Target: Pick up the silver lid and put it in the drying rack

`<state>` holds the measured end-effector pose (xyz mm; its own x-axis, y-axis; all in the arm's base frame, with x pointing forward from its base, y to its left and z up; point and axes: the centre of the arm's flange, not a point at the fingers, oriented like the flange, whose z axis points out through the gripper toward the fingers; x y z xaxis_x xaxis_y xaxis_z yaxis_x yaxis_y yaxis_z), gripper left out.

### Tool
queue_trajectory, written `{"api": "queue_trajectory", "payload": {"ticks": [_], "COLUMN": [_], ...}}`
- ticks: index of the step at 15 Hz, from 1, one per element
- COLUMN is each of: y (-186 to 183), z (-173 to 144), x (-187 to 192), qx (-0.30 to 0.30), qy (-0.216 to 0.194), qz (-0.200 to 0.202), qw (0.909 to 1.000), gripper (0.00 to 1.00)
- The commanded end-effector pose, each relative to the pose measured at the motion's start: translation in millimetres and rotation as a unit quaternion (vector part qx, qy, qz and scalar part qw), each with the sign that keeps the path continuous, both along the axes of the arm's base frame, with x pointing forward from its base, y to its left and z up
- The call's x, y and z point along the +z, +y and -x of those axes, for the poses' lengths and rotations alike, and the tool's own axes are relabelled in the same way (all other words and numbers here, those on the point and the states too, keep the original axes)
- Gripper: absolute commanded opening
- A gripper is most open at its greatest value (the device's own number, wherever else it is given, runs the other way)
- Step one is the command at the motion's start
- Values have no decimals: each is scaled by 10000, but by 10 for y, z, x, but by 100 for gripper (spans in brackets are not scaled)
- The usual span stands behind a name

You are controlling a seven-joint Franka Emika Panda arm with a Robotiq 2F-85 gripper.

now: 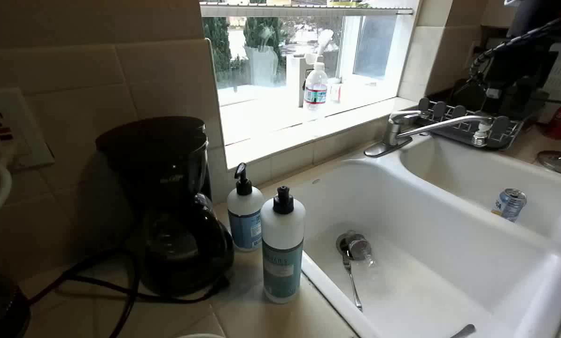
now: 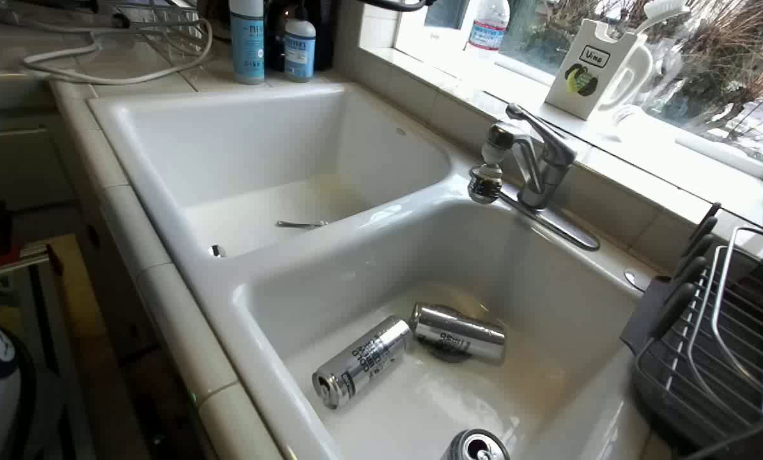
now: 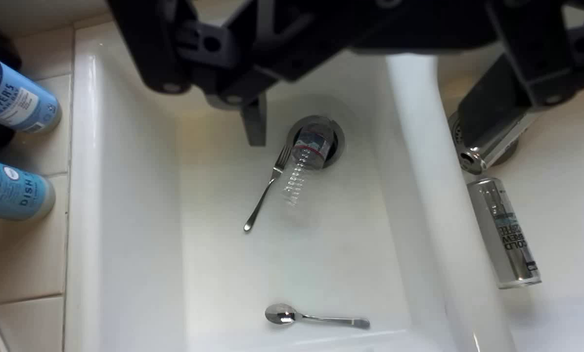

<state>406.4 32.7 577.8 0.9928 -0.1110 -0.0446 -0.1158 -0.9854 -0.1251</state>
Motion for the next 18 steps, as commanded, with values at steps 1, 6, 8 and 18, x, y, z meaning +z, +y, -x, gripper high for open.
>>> {"api": "queue_trajectory", "payload": {"ticks": [1, 6, 8, 18], "y": [0, 0, 0, -838], "z": [0, 0, 0, 119], "x": [0, 0, 0, 289], "qx": [0, 1, 1, 458], "qy": [0, 0, 0, 223], "qz": [0, 0, 0, 53], "qw": [10000, 10000, 10000, 9987], "gripper": [100, 100, 100, 100]}}
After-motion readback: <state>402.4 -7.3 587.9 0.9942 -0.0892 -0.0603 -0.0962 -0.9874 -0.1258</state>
